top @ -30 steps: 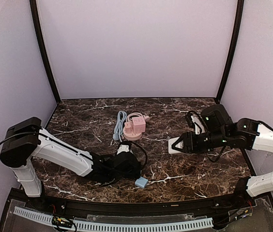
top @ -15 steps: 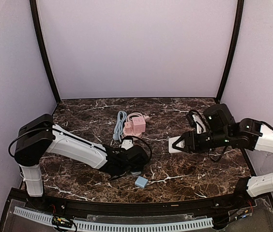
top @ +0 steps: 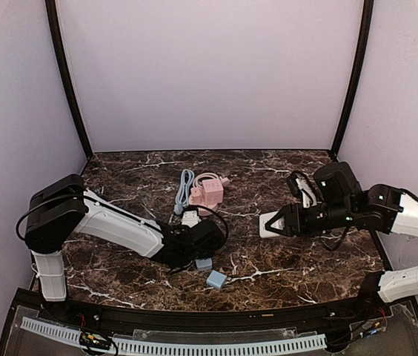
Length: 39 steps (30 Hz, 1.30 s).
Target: Insert the plug
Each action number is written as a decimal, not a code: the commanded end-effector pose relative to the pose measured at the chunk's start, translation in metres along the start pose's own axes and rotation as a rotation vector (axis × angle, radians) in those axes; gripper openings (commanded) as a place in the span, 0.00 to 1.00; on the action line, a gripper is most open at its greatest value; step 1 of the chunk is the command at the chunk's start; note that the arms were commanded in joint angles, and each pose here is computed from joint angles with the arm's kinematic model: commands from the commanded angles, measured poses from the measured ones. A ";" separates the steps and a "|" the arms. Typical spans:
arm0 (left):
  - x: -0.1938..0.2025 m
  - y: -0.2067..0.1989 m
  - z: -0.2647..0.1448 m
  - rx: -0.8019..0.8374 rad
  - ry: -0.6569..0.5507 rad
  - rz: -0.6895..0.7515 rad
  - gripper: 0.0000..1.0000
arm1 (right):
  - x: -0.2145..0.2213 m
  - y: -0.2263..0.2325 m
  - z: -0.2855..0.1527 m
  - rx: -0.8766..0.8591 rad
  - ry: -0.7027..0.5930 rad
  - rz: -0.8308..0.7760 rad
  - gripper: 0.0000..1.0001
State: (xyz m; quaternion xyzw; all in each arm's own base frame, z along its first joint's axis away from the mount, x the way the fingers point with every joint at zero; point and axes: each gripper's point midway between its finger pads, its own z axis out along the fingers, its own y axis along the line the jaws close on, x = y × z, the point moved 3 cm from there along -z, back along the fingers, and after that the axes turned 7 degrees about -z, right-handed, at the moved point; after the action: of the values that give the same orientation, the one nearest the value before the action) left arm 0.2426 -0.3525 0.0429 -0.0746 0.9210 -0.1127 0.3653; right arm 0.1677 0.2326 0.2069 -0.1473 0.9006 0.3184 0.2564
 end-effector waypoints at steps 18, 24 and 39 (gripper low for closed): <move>0.120 -0.010 -0.027 0.117 0.239 0.302 0.62 | 0.002 0.009 -0.004 0.030 0.036 0.002 0.09; 0.118 -0.024 -0.029 0.162 0.239 0.287 0.77 | -0.006 0.011 0.003 0.066 0.045 -0.006 0.09; 0.033 -0.025 -0.083 0.298 0.054 0.275 0.94 | -0.026 0.032 0.040 0.093 0.121 -0.042 0.07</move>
State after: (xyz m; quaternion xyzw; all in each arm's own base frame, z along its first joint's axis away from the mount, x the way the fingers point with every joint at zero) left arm 0.1567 -0.3958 0.0585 0.0979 0.9132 -0.1975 0.3429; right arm 0.1837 0.2666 0.1968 -0.1553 0.9334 0.2518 0.2031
